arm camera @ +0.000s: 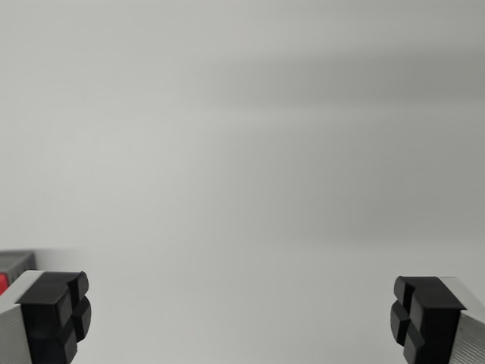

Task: Destack cube

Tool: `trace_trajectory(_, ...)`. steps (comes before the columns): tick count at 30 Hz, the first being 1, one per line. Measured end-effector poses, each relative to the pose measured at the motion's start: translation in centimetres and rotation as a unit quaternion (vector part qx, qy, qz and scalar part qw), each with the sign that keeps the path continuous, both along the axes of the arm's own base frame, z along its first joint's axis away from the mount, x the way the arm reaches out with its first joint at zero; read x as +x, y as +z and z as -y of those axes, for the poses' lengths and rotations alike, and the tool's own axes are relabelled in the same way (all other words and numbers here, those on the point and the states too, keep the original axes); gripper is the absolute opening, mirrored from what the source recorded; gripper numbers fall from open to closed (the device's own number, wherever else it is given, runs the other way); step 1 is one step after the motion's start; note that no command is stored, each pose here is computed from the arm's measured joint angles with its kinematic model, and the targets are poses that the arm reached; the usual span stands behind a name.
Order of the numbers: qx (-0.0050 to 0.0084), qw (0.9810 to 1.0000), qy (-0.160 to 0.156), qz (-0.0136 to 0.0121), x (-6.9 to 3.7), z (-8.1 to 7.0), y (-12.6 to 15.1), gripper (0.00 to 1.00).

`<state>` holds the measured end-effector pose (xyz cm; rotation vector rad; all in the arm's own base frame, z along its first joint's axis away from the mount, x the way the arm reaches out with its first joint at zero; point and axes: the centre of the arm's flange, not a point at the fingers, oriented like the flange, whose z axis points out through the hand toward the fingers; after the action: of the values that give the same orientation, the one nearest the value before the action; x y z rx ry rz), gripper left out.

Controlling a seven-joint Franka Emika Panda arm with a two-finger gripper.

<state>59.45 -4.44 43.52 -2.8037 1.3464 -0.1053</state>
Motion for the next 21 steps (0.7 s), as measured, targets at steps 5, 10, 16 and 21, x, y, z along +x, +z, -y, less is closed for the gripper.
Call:
trace_trajectory(5, 0.0, 1.0, 0.0, 0.0, 0.0, 0.0, 0.0, 1.0)
trace_trajectory(10, 0.0, 1.0, 0.0, 0.0, 0.0, 0.0, 0.0, 1.0)
trace_trajectory(16, 0.0, 1.0, 0.0, -0.0002, -0.01, -0.02, -0.02, 1.0)
trace_trajectory(21, 0.0003, 1.0, 0.0, -0.0018, -0.07, -0.21, -0.22, 1.0)
